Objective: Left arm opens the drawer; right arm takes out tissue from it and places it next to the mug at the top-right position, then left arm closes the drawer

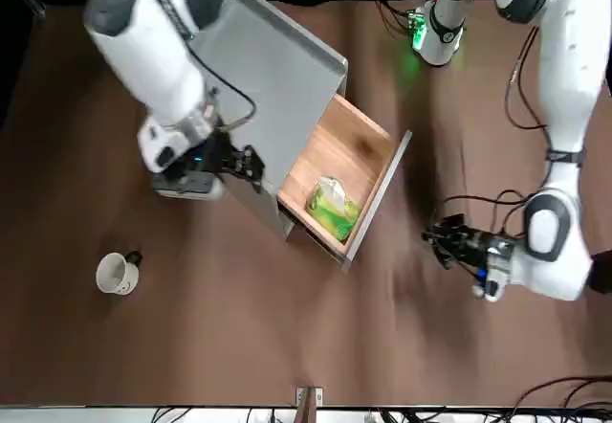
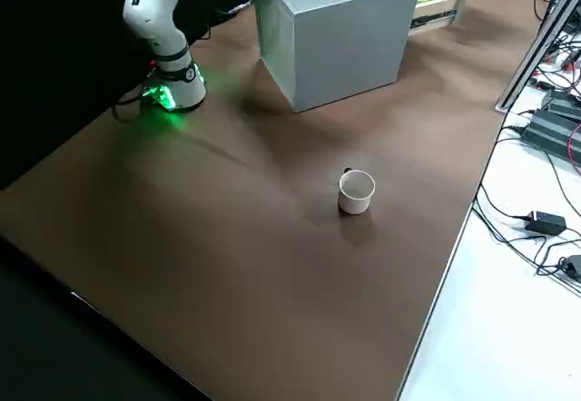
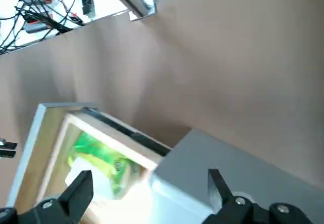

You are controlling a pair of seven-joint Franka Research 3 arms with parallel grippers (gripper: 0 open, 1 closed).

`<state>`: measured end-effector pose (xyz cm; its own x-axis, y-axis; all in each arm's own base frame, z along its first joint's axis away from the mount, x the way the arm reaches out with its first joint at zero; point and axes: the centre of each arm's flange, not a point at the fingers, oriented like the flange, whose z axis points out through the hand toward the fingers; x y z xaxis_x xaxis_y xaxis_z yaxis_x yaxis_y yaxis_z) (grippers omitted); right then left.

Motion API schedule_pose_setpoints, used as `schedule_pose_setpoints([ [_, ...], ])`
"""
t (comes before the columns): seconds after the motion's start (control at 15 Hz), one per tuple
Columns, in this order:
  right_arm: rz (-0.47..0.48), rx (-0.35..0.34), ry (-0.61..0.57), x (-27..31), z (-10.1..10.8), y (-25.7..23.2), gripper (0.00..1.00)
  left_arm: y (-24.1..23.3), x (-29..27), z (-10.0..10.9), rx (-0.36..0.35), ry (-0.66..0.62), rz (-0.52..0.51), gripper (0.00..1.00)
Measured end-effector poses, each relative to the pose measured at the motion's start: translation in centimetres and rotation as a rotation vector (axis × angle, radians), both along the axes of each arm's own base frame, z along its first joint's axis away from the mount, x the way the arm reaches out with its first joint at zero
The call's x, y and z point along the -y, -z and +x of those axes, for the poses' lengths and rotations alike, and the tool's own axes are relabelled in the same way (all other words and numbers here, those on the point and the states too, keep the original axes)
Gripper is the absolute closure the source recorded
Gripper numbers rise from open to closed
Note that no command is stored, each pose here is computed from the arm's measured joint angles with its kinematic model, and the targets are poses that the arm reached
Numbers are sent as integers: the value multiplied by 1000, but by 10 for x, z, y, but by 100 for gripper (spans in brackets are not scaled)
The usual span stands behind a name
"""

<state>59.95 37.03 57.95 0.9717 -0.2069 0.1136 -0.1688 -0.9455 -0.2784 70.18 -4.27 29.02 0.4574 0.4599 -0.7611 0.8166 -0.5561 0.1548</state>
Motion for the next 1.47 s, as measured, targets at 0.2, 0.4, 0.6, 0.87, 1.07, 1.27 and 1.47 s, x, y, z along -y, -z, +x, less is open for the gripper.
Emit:
schedule_pose_setpoints([
  [0.2,9,4,21,-58,-9,29,0,-110,-23,-1,191,42,150,44],
  [0.4,1,27,27,-89,-10,52,0,-187,-31,-14,306,55,249,18],
  [0.6,6,35,20,-104,-11,69,0,-243,-39,-30,402,83,354,0],
  [0.87,32,57,19,-123,-15,79,0,-316,-45,-59,591,252,480,0],
  [1.07,70,73,44,-145,-21,93,0,-350,-55,-77,713,417,516,0],
  [1.27,82,73,37,-166,-30,114,0,-362,-52,-86,779,586,542,0],
  [1.47,51,106,8,-178,-36,129,0,-373,-49,-98,821,735,529,0],
])
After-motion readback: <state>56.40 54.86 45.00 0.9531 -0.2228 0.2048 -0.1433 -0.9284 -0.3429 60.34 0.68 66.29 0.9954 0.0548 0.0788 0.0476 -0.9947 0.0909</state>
